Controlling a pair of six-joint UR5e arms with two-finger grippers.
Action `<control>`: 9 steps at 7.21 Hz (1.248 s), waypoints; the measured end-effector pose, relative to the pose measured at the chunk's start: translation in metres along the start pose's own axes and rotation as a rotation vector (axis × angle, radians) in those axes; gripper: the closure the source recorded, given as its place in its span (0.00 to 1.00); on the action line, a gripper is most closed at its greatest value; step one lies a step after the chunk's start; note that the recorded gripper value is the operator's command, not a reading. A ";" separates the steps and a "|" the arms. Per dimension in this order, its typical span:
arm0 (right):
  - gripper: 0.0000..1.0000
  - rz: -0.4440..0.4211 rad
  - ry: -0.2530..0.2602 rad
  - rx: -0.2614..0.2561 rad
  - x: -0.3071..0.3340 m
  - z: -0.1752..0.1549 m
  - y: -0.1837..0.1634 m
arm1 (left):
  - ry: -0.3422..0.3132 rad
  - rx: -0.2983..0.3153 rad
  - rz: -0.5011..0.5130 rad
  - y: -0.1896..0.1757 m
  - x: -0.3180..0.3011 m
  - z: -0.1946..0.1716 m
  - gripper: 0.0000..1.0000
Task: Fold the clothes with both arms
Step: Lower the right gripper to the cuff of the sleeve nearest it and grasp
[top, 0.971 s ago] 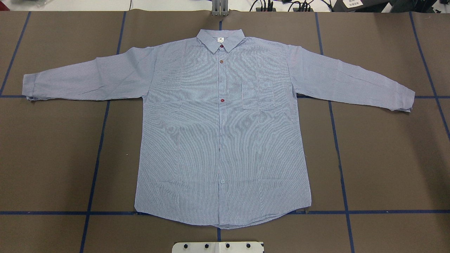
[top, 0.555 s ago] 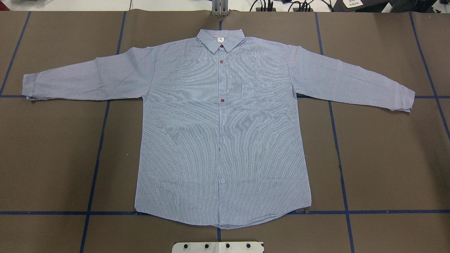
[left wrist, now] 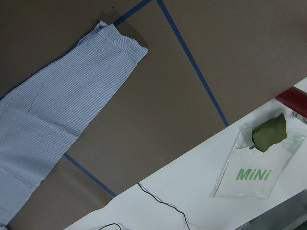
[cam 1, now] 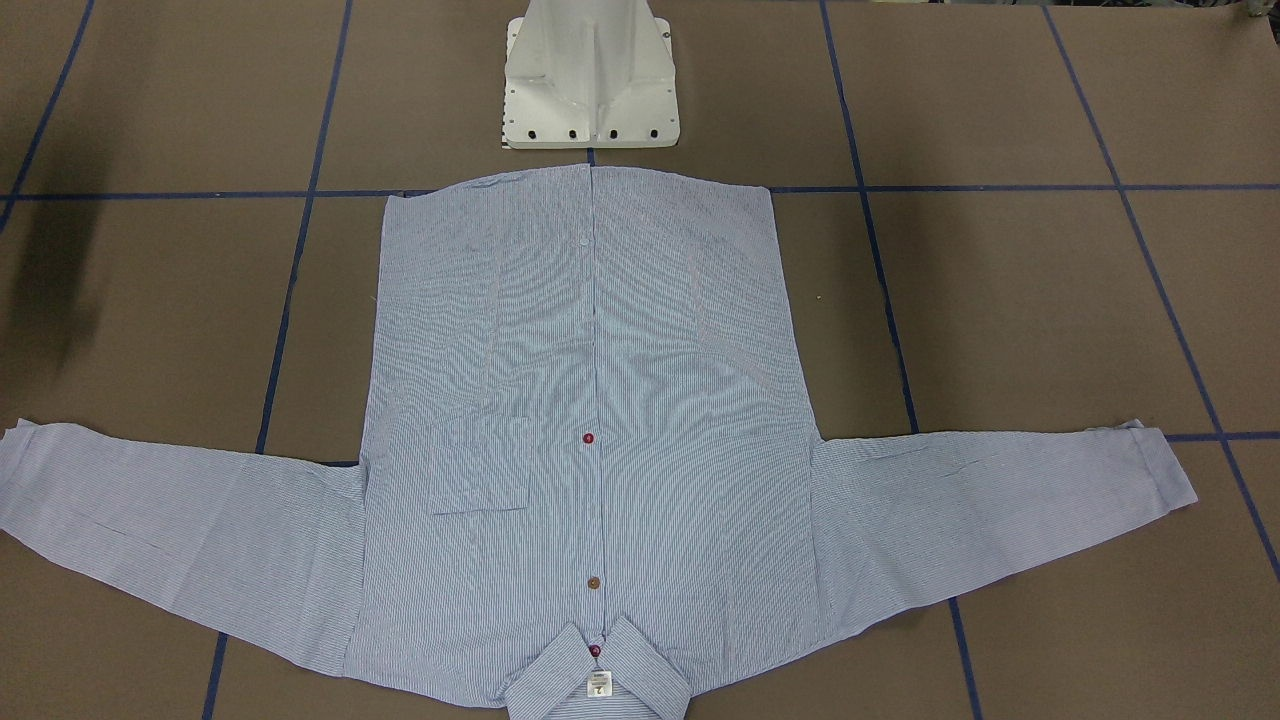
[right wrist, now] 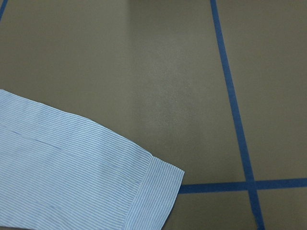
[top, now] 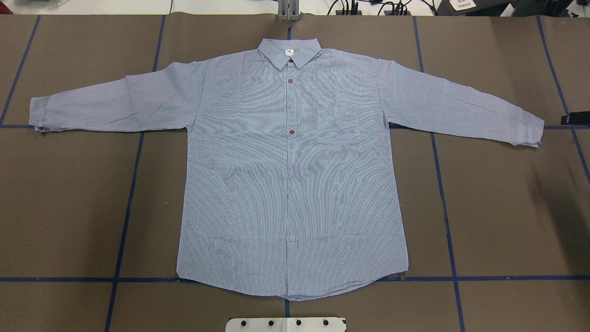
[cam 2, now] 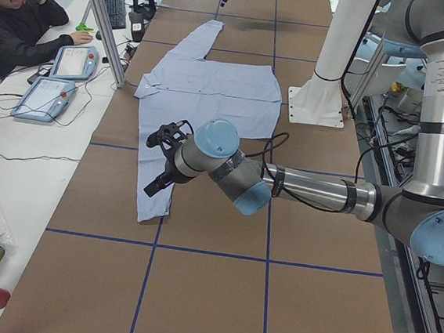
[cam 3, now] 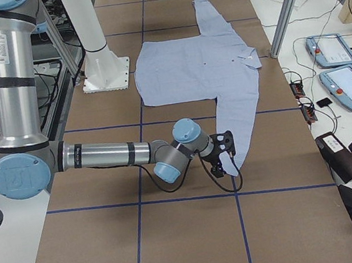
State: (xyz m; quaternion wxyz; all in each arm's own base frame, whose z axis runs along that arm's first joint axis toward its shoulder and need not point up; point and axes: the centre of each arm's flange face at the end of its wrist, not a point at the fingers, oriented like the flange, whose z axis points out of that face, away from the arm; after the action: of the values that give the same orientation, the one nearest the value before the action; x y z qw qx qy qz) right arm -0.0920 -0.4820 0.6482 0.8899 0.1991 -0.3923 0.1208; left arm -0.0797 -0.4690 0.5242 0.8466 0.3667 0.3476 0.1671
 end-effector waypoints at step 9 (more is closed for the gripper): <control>0.43 0.058 -0.014 0.037 -0.013 0.074 0.035 | 0.009 -0.012 -0.010 0.007 -0.003 0.004 0.00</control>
State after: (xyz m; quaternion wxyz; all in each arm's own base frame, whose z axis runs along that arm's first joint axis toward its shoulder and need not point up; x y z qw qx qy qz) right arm -0.1613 -0.4848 0.6930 0.8794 0.2049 -0.4019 0.1524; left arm -0.0791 -0.4683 0.5329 0.8479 0.3593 0.3524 0.1667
